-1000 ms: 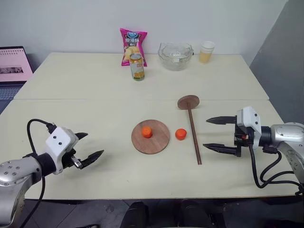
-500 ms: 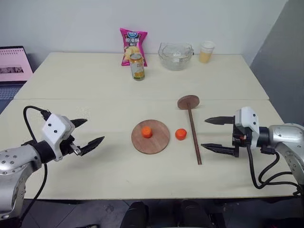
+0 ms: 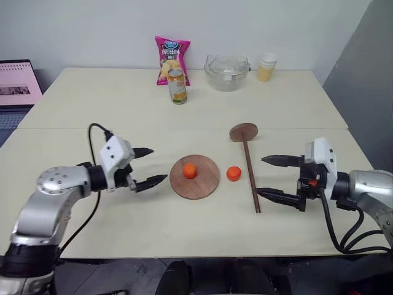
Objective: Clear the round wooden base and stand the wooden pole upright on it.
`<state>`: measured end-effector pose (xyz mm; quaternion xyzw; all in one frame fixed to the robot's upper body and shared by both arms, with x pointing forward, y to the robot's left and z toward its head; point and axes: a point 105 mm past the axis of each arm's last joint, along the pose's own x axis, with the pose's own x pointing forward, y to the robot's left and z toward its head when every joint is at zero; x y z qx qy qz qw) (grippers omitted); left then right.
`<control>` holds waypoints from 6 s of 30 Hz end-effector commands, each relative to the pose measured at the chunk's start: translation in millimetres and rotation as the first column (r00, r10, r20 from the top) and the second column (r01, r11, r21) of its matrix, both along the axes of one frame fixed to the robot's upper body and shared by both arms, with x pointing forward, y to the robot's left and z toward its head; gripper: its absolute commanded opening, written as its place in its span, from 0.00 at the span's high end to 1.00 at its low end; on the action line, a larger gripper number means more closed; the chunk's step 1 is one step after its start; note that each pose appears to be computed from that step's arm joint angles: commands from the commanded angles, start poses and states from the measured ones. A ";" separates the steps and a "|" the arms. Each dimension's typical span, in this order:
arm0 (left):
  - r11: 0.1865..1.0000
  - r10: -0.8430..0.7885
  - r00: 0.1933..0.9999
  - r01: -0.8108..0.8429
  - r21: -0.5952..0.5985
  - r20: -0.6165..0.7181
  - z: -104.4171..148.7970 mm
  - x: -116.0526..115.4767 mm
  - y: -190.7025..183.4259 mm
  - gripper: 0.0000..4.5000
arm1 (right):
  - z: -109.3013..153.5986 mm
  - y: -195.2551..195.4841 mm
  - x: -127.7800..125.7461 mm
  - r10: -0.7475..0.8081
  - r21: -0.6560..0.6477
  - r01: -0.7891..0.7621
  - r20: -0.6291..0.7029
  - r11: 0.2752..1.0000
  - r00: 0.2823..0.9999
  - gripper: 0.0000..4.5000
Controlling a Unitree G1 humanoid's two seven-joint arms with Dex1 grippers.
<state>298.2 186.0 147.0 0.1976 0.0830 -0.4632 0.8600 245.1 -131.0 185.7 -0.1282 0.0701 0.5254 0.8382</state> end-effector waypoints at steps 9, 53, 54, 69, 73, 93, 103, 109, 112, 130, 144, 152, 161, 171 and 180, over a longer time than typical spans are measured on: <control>0.991 -0.134 0.989 0.132 0.034 0.064 -2.0 32.6 -50.2 0.00 | 1.4 14.0 -16.9 -0.054 0.012 0.054 0.014 0.998 0.998 0.00; 0.954 0.293 0.940 -0.300 0.014 0.175 0.4 54.7 38.1 0.75 | 8.2 41.9 -18.4 0.148 0.008 -0.149 0.064 0.989 0.987 0.00; 0.924 0.374 0.905 -0.383 0.001 0.203 4.1 57.6 53.5 0.75 | 9.2 44.6 -16.5 0.165 0.009 -0.166 0.069 0.986 0.984 0.00; 0.422 0.906 0.411 -0.900 -0.110 0.104 -14.3 12.0 198.8 0.75 | 30.3 79.2 -3.9 0.391 0.029 -0.399 0.155 0.916 0.907 0.00; 0.399 0.917 0.394 -0.908 -0.131 0.058 -21.4 10.3 202.9 0.76 | 30.4 82.1 -3.6 0.417 0.016 -0.424 0.158 0.905 0.895 0.00; 0.470 0.880 0.472 -0.848 -0.243 0.056 -0.8 7.4 189.6 0.01 | 30.5 78.6 -1.7 0.392 0.019 -0.400 0.153 0.916 0.907 0.00; 0.960 0.281 0.951 -0.277 -0.045 0.129 24.5 8.1 40.3 0.01 | 31.2 55.4 -1.8 0.290 0.007 -0.294 0.131 0.956 0.948 0.00; 0.999 -0.027 0.998 0.025 0.030 0.060 16.0 17.0 -27.7 0.01 | 20.8 28.5 4.8 0.101 -0.047 -0.096 0.113 0.994 0.988 0.00; 0.989 -0.141 0.990 0.140 0.037 0.008 9.8 17.5 -54.2 0.01 | 10.9 15.4 -1.4 0.049 -0.101 -0.041 0.080 0.994 0.996 0.00; 0.929 -0.371 0.914 0.368 -0.051 -0.164 -17.5 40.0 -155.2 0.01 | 1.1 -15.7 -25.1 -0.132 -0.166 0.128 -0.012 0.978 0.991 0.00; 0.921 -0.385 0.904 0.389 -0.014 -0.189 -39.9 52.7 -189.9 0.01 | 5.8 -12.7 -27.7 -0.143 -0.160 0.141 -0.002 0.977 0.990 0.00; 0.924 -0.375 0.909 0.383 0.010 -0.182 -47.9 54.2 -195.4 0.26 | 6.3 -12.2 -27.3 -0.142 -0.157 0.140 -0.002 0.978 0.990 0.00; 0.925 -0.373 0.913 0.380 0.013 -0.166 -48.5 52.7 -192.7 0.63 | 4.8 -12.2 -27.6 -0.134 -0.167 0.134 0.009 0.977 0.991 0.00; 0.996 0.036 0.998 -0.033 -0.079 0.041 24.8 64.2 -75.4 0.70 | 5.5 -0.8 -30.3 0.013 -0.167 -0.010 0.019 0.986 1.000 0.00; 0.542 0.841 0.530 -0.823 -0.170 0.112 47.9 59.2 146.7 0.71 | 4.2 30.0 -13.9 0.217 -0.151 -0.207 0.051 0.967 0.975 0.00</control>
